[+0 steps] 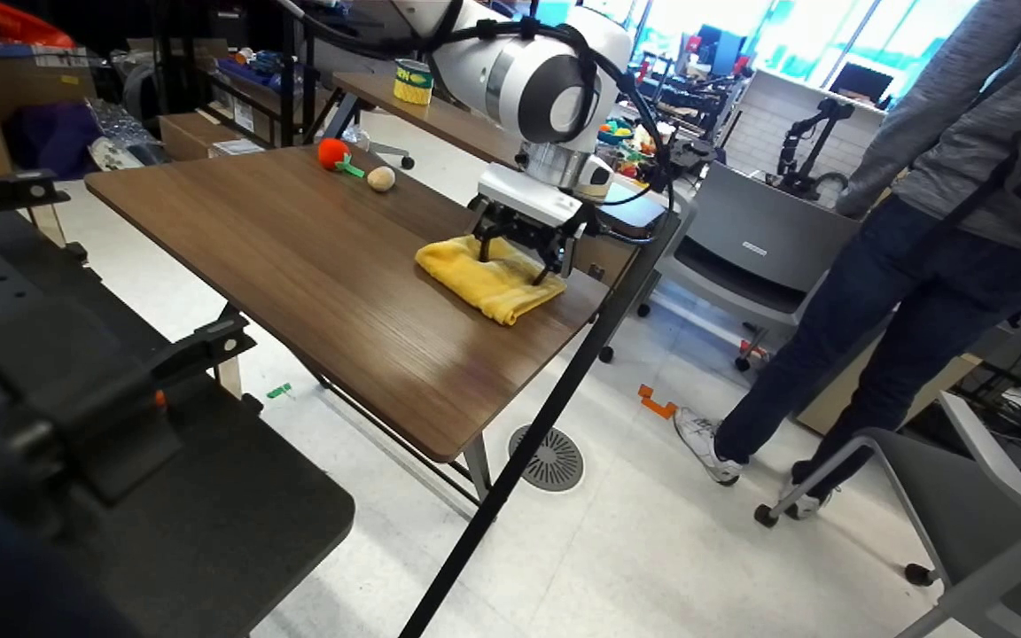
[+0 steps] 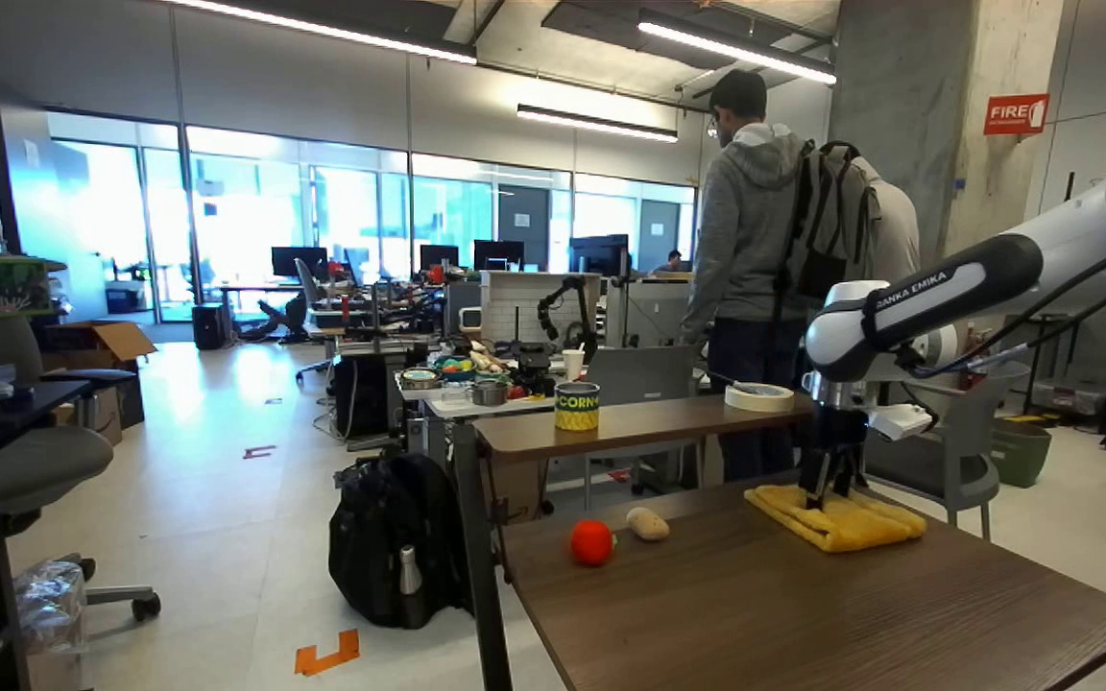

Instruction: Use the towel to clean the table and move the toys to the left

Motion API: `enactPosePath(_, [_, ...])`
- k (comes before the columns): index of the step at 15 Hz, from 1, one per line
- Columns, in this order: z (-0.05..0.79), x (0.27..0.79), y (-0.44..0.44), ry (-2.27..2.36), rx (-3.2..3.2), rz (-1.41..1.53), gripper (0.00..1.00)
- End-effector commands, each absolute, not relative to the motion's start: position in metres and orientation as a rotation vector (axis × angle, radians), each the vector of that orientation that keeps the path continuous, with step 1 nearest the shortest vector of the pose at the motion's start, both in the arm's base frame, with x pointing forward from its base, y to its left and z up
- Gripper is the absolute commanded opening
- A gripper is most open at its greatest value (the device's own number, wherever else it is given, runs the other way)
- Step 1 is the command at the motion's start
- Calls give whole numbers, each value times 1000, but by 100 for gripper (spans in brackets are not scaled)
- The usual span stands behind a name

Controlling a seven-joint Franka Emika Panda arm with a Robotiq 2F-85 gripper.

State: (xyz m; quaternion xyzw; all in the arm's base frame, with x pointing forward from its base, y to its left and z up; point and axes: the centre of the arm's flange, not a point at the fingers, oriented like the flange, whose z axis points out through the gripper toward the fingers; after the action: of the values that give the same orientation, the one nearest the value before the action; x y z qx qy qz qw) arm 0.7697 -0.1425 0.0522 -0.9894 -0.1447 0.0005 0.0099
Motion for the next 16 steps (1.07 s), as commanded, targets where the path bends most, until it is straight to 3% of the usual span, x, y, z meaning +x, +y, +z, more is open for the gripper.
enactPosePath(1, [68, 761, -141, -606, -2925, 102, 100])
enactPosePath(8, [116, 743, -90, -643, -3051, 151, 100])
enactPosePath(15, [-2, 739, -46, -223, -3324, 412, 100])
enactPosePath(16, [27, 748, -51, -317, -3251, 370, 100])
